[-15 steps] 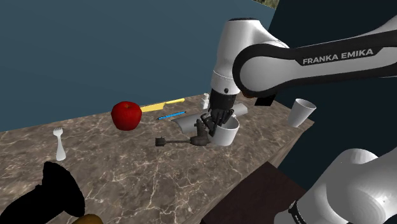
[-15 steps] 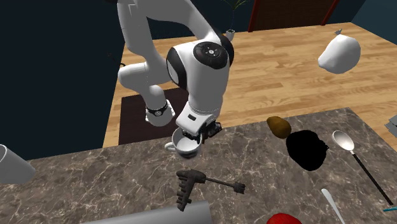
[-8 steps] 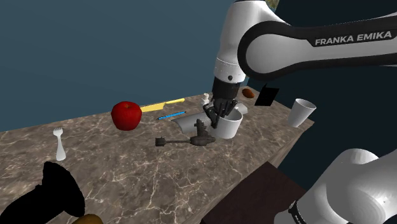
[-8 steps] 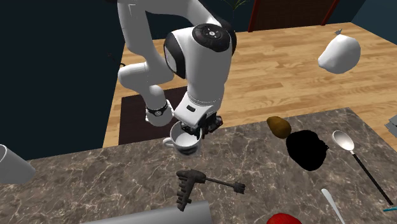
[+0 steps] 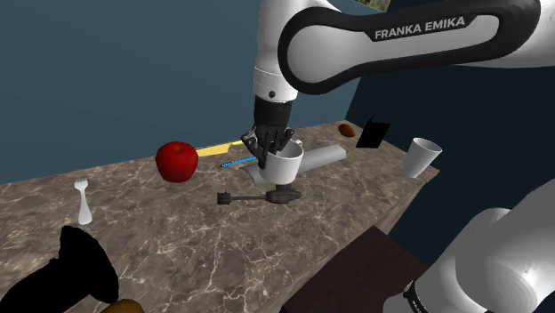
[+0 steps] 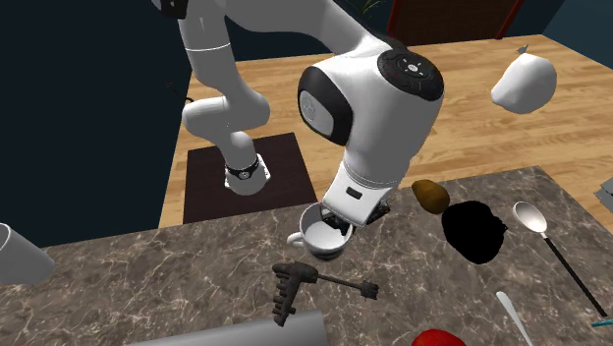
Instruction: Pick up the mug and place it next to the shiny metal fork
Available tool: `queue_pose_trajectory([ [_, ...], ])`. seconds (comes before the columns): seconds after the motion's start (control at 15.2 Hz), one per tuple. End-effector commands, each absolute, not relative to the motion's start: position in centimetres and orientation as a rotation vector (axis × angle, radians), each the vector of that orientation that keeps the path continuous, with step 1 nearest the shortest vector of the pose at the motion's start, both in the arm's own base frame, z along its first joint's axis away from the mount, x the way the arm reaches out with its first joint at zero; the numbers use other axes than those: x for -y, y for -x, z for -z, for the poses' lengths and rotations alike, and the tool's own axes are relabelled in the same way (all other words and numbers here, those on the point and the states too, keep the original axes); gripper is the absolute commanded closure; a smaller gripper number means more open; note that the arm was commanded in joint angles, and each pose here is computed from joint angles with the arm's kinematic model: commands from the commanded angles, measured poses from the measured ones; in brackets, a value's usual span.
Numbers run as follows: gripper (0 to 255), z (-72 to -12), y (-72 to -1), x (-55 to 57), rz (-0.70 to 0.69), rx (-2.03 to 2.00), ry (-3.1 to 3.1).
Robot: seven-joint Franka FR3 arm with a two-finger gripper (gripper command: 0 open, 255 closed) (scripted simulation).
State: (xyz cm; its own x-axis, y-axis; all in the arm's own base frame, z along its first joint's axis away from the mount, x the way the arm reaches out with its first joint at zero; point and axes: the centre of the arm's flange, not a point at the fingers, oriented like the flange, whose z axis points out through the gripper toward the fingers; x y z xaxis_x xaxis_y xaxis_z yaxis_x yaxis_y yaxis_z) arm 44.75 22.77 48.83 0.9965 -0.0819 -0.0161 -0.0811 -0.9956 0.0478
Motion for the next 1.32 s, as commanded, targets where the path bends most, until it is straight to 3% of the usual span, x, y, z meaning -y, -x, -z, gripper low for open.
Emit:
queue_pose_trajectory([
  [0.0, 255, -48.8, -46.6, -24.5, 0.028, 0.129, -3.093],
  [1.25, 255, -47.9, -62.8, -39.5, 0.028, 0.129, -3.093],
])
